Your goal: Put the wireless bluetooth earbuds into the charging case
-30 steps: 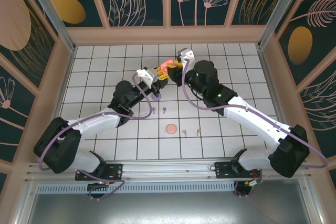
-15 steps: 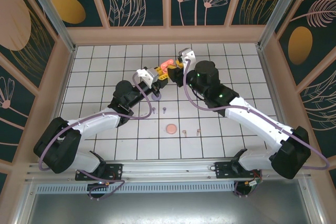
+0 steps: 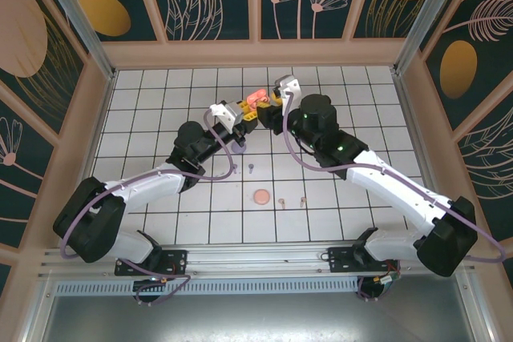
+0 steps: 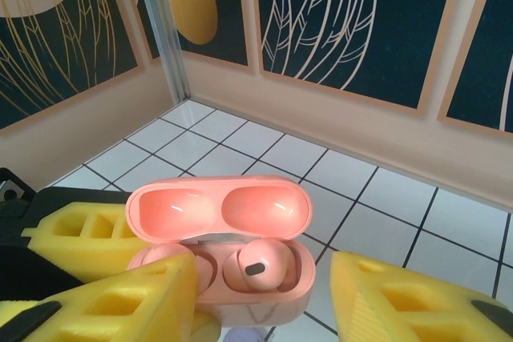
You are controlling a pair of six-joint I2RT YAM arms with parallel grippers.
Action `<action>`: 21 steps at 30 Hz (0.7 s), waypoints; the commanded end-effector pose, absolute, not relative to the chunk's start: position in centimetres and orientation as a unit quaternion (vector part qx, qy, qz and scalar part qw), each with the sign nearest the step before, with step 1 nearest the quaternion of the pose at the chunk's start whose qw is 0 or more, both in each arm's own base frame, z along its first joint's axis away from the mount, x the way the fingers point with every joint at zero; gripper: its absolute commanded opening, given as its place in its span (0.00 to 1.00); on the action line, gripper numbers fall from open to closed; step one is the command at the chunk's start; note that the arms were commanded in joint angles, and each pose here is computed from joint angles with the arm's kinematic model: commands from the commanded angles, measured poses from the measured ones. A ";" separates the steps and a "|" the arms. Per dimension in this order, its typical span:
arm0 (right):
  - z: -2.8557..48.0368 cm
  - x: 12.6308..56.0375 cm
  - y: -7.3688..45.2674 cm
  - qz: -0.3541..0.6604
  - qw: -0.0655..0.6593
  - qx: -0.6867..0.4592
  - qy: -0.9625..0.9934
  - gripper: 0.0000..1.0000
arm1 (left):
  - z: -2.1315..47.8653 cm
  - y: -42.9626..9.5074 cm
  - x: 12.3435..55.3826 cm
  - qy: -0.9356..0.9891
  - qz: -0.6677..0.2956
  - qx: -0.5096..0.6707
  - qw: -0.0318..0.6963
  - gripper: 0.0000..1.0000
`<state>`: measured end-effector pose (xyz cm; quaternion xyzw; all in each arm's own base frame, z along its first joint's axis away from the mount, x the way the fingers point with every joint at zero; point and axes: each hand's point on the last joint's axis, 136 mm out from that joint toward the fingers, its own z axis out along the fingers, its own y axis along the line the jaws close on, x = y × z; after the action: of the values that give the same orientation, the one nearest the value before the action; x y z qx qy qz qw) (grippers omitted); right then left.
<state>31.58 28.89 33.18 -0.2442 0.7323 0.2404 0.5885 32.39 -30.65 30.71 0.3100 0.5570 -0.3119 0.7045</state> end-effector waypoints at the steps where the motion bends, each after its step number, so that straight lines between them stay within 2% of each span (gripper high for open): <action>1: 32.3 30.3 28.8 0.251 0.571 -0.257 0.739 0.51 | 34.2 -30.7 32.2 0.516 -0.324 0.295 0.736 0.00; 16: 35.1 29.4 27.3 0.266 0.586 -0.231 0.730 0.67 | 33.4 -30.9 32.5 0.523 -0.326 0.294 0.731 0.00; 21: 37.0 29.5 25.5 0.283 0.592 -0.191 0.730 0.69 | 33.1 -30.9 32.5 0.525 -0.324 0.293 0.730 0.00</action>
<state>29.83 26.89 34.26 -0.2245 0.7399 0.2609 0.5780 32.65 -30.87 31.13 0.3056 0.5498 -0.3156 0.7104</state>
